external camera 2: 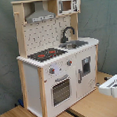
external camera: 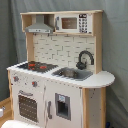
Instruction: Play with the kitchen
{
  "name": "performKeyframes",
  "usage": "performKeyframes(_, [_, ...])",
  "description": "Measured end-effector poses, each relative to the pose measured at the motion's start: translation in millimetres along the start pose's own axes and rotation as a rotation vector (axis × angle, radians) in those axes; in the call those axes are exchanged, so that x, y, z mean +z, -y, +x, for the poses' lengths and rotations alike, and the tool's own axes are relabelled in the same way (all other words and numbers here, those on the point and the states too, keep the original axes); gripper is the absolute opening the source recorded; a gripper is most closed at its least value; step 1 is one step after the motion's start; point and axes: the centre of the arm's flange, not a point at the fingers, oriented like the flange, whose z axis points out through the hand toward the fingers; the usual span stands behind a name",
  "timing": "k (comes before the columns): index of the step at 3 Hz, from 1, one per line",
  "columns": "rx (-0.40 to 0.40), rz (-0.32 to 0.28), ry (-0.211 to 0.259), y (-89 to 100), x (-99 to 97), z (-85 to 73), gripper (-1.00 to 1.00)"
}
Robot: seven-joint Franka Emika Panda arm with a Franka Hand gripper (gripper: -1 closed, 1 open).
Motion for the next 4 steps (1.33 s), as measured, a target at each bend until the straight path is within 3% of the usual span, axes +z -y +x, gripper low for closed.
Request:
performKeyframes(1, [0.096, 0.051, 0.010, -20.5, 23.7, -24.4, 1.00])
performKeyframes(2, [0.124, 0.057, 0.017, -32.7, 47.0, -37.2, 1.00])
performKeyframes(3, [0.131, 0.038, 0.008, -45.7, 61.6, -49.8, 1.00])
performKeyframes(4, [0.153, 0.018, -0.005, -69.2, 61.4, -73.1, 1.00])
